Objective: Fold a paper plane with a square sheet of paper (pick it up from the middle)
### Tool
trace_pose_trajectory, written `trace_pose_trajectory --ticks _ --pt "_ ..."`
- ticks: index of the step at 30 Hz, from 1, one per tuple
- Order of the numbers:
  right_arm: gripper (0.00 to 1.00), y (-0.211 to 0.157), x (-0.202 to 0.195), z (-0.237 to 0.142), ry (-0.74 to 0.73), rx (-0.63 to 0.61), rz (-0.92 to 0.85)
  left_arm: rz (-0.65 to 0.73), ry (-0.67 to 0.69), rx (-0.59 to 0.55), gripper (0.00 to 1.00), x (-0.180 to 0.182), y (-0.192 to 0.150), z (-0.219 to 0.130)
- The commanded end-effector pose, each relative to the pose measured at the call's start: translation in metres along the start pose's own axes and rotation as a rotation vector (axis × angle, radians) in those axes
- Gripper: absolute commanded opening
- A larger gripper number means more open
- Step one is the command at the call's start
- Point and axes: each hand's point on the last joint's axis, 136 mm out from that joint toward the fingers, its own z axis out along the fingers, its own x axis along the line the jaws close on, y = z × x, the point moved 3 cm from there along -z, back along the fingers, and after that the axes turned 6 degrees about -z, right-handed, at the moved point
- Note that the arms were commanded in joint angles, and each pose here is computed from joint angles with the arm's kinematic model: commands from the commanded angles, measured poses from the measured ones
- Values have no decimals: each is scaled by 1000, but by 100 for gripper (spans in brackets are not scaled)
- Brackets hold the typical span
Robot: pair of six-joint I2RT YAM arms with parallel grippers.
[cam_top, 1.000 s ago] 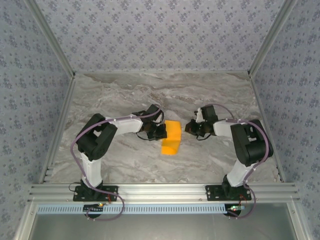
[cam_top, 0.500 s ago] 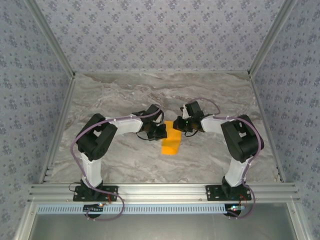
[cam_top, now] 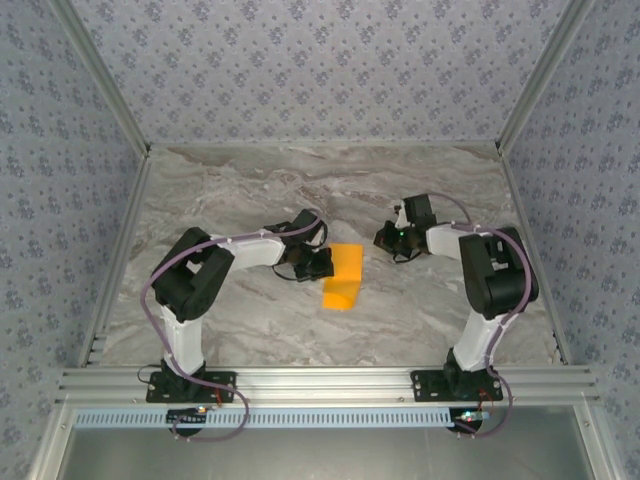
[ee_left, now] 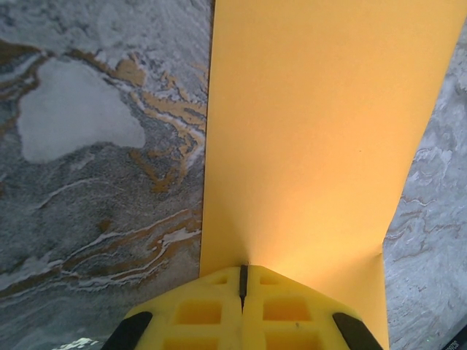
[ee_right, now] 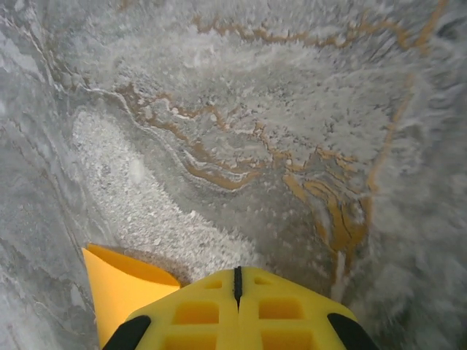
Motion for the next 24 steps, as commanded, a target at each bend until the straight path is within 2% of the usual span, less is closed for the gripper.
trace_pose_trajectory --ticks 1,7,13,24 --pt "0 -19 26 -21 -33 0 -82 -130 387 148 0 103 -48 26" --pt "0 -70 40 -31 -49 21 -39 -131 388 147 0 103 -47 27" --pt "0 -112 62 -8 10 162 -95 -132 387 145 0 102 -46 27" --pt "0 -157 30 3 -53 312 -67 -140 402 145 0 107 -47 30"
